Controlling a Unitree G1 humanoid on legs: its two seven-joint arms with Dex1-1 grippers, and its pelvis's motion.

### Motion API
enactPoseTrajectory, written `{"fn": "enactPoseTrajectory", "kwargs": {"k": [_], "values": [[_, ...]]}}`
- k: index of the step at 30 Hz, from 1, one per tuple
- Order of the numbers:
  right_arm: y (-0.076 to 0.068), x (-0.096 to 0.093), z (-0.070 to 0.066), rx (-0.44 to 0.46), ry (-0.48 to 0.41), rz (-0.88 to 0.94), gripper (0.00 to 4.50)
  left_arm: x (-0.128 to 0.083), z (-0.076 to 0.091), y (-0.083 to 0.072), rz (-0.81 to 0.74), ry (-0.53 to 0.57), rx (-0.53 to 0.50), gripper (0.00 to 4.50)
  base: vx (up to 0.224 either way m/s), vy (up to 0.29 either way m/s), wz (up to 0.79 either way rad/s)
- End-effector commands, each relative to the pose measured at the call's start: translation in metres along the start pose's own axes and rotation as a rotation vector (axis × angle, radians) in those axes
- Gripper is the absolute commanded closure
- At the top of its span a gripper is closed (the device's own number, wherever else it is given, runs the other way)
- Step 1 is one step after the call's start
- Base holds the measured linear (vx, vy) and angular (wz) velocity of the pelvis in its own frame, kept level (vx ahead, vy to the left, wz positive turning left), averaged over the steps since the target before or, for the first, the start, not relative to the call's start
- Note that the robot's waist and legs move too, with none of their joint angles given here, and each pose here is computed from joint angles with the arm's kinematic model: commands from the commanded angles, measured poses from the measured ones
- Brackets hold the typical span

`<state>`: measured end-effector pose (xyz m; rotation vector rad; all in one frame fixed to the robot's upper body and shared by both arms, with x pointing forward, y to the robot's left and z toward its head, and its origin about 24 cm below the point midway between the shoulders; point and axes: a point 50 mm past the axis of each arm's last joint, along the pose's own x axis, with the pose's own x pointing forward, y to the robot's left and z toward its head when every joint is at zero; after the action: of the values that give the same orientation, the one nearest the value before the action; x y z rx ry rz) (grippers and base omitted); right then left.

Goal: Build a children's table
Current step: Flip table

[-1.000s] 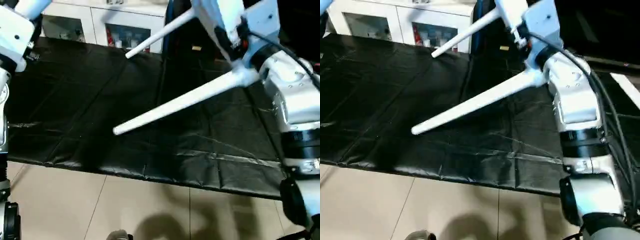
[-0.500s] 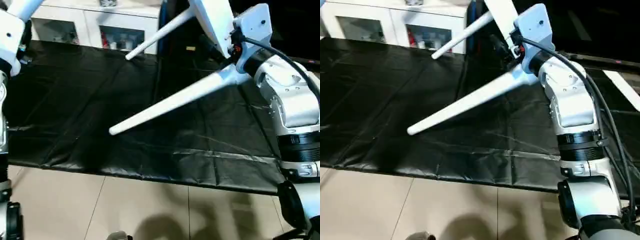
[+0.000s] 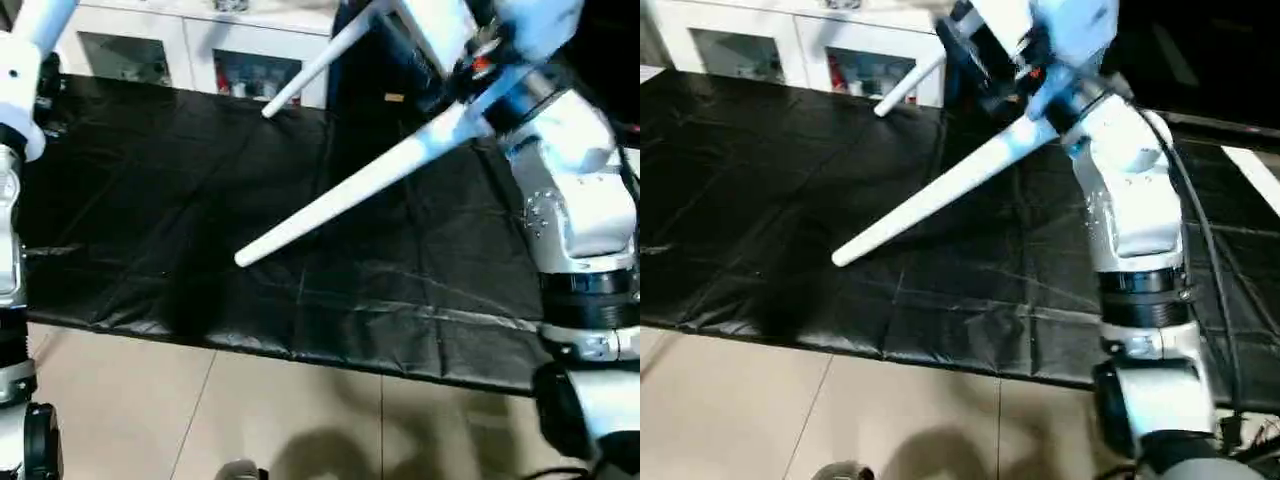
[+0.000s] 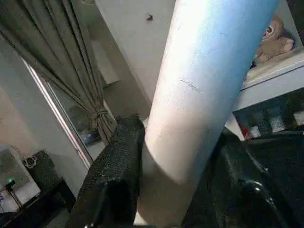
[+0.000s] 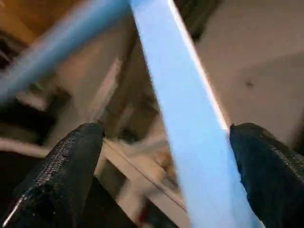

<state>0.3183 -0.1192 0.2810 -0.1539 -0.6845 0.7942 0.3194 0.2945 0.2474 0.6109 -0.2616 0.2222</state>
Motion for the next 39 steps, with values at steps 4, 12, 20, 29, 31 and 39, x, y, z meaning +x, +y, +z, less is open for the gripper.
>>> {"fn": "enactPoseTrajectory", "kwargs": {"k": [4, 12, 20, 29, 31, 39], "values": [[0.042, -0.024, -0.034, 0.247, 0.168, 0.229, 0.0, 0.001, -0.012, -0.015, -0.074, 0.06, -0.075, 2.78, 0.0, 0.0, 0.0], [0.08, -0.068, -0.095, 0.458, 0.409, 0.175, 0.0, 0.001, -0.012, -0.017, -0.092, 0.059, -0.076, 2.78, 0.0, 0.0, 0.0], [0.086, -0.119, -0.145, 0.477, 0.754, 0.011, 0.0, -0.001, -0.015, -0.017, -0.103, 0.07, -0.075, 2.78, 0.0, 0.0, 0.0], [0.064, -0.091, -0.128, 0.626, 0.383, -0.137, 0.0, -0.001, -0.017, -0.018, -0.114, 0.08, -0.081, 2.78, 0.0, 0.0, 0.0], [0.062, -0.084, -0.127, 0.681, 0.317, -0.151, 0.0, -0.001, -0.018, -0.019, -0.117, 0.083, -0.082, 2.78, 0.0, 0.0, 0.0], [0.057, -0.063, -0.152, 0.672, 0.343, -0.24, 0.0, 0.0, -0.02, -0.024, -0.137, 0.093, -0.094, 2.8, 0.0, 0.0, 0.0]]}}
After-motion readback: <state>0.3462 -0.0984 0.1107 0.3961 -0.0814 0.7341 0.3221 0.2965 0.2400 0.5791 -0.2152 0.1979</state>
